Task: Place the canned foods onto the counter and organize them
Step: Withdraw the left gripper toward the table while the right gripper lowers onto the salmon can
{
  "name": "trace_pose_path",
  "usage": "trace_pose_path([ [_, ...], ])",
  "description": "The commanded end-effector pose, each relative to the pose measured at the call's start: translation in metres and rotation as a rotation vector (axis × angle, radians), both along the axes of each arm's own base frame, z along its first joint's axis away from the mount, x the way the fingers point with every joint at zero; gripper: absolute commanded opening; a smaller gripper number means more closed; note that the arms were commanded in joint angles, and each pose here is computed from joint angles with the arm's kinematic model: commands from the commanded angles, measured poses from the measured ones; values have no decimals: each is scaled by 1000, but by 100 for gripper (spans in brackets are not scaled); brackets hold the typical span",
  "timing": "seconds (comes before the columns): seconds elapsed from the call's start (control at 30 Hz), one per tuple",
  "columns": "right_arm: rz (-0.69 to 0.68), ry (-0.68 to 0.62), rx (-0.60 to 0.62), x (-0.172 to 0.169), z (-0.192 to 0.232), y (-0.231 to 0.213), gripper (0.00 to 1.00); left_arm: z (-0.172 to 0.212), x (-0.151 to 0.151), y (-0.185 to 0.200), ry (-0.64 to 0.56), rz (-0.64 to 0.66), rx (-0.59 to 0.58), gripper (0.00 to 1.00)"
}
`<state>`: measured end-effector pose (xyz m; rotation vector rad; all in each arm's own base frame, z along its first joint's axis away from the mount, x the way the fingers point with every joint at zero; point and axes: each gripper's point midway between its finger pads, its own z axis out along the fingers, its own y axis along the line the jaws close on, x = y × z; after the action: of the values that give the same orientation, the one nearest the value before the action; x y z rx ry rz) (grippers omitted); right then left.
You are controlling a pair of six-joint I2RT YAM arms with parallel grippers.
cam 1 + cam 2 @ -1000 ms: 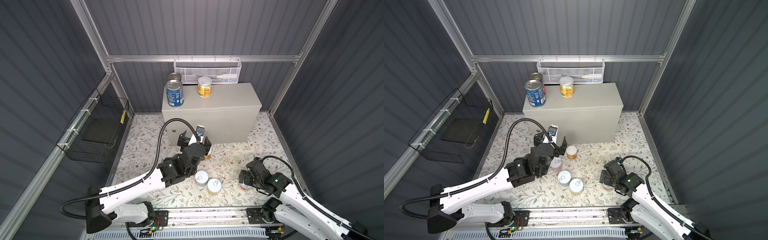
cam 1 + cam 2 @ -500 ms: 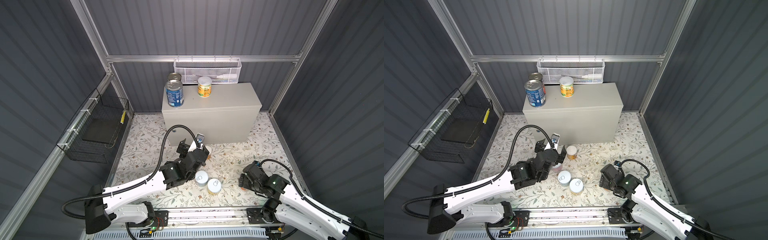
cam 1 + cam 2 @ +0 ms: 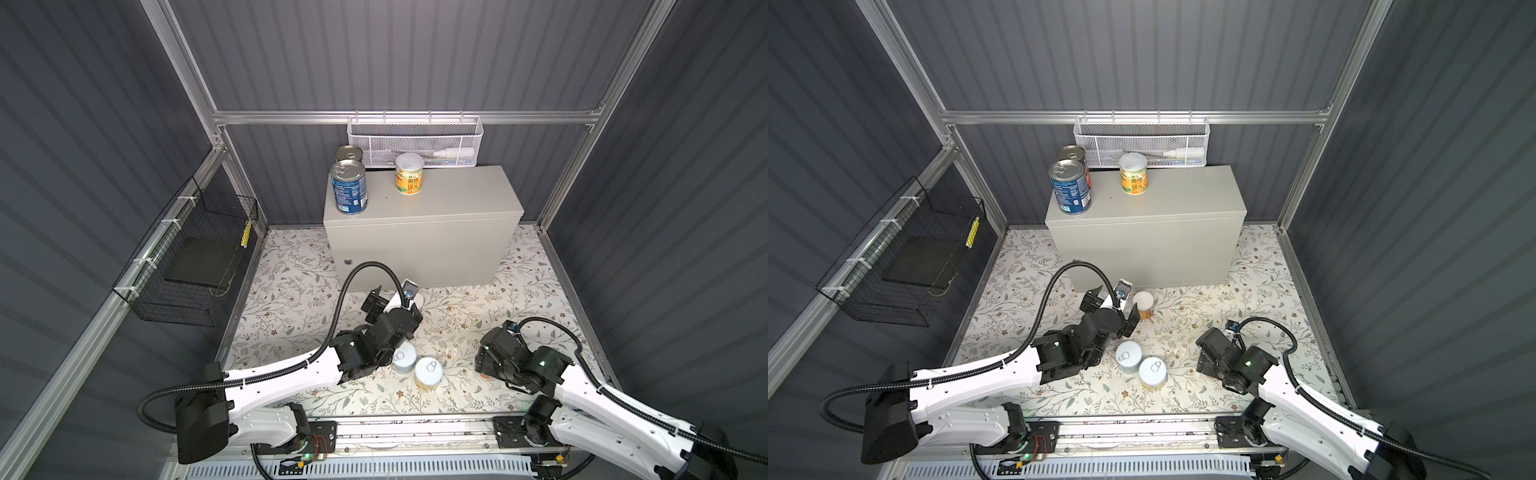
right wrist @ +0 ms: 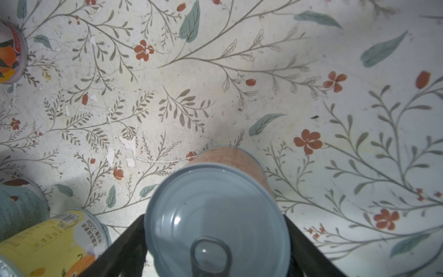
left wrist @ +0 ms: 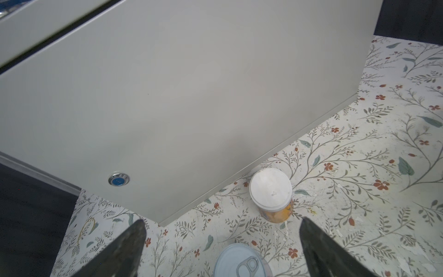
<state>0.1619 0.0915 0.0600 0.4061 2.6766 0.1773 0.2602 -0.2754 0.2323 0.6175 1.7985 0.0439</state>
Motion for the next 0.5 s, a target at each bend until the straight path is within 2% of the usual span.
trace_pose_path([
  [0.0, -31, 33, -25, -7, -7, -7, 75, 5, -5, -5, -35, -65, -73, 100],
  [0.2, -64, 14, -6, -5, -4, -7, 75, -12, -18, -12, -3, -169, -67, 100],
  [0.47, -55, 42, -8, -3, -10, -1, 75, -24, -17, -19, 38, -160, -92, 100],
])
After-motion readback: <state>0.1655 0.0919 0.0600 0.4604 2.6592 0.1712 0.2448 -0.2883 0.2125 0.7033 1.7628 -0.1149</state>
